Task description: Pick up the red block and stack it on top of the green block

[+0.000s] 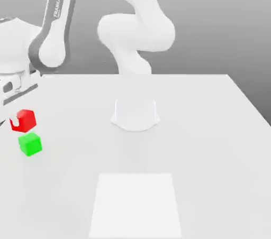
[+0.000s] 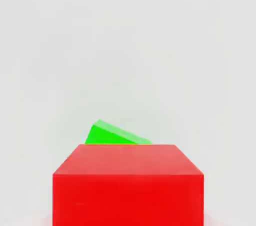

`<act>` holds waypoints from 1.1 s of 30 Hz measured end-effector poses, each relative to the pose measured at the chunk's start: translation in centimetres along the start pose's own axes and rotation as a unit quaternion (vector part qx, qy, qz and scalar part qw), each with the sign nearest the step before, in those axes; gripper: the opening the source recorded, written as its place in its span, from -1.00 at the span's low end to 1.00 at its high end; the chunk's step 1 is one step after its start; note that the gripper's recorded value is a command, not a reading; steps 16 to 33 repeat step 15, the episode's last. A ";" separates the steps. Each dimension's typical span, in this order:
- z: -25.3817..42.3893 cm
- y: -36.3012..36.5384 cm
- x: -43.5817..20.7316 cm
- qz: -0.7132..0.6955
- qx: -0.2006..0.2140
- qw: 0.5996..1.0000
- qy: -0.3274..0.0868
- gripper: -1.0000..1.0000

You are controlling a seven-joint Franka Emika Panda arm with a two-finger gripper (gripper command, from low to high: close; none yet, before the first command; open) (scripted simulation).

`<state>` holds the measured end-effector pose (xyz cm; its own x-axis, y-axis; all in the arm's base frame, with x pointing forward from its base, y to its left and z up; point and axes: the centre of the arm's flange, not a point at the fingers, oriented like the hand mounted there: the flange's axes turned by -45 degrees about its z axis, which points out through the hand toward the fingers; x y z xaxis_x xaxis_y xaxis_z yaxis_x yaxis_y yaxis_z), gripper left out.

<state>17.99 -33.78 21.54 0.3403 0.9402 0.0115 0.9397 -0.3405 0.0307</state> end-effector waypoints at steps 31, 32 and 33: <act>3.3 -0.6 0.0 0.000 0.012 1.000 -0.003 -1.00; 3.3 -0.6 0.0 0.000 0.012 1.000 -0.003 -1.00; 3.3 -0.6 0.0 0.000 0.012 1.000 -0.003 -1.00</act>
